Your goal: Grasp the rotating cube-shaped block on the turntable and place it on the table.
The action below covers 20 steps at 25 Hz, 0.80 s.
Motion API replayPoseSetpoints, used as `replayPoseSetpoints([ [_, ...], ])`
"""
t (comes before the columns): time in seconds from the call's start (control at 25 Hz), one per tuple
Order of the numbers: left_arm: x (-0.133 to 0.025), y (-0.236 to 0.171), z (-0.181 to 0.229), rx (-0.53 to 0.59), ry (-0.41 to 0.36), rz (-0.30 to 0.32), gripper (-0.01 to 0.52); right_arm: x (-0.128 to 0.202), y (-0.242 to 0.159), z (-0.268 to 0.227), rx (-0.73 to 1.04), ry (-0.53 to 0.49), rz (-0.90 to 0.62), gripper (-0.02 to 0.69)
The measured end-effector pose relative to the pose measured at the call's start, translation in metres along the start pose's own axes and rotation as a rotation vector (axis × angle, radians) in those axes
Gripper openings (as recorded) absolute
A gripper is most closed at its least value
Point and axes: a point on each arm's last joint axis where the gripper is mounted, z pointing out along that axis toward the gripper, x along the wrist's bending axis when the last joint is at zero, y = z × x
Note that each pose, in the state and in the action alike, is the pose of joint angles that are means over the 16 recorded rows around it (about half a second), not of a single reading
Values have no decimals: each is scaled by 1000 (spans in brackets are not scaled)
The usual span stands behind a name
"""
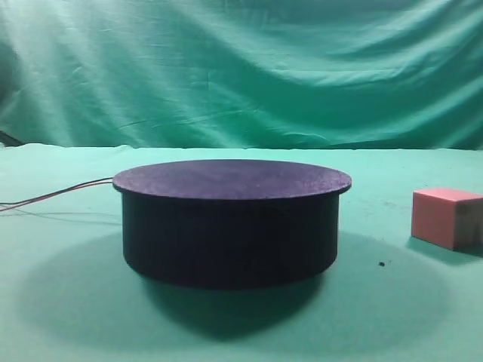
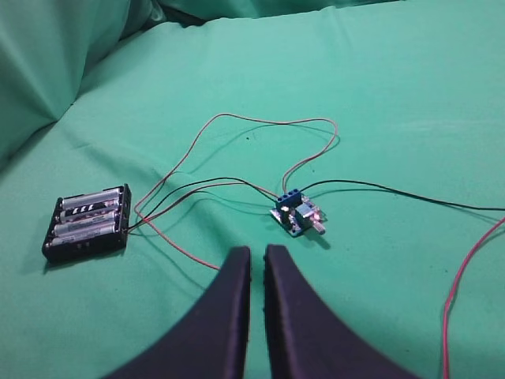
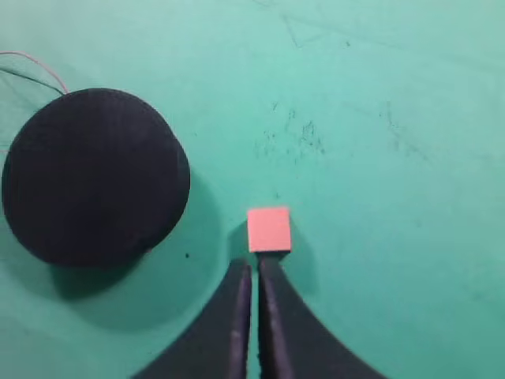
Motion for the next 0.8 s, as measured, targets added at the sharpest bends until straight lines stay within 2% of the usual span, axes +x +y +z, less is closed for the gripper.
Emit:
replayPoseSetpoints([
  [0.24, 0, 0, 0, 0, 0, 0, 0, 1, -7, -11, -107, 41, -4, 0],
  [0.48, 0, 0, 0, 0, 0, 0, 0, 1, -3, -15, -191, 48, -70, 19],
  [0.8, 0, 0, 0, 0, 0, 0, 0, -12, 2, -18, -281, -61, -159, 43],
])
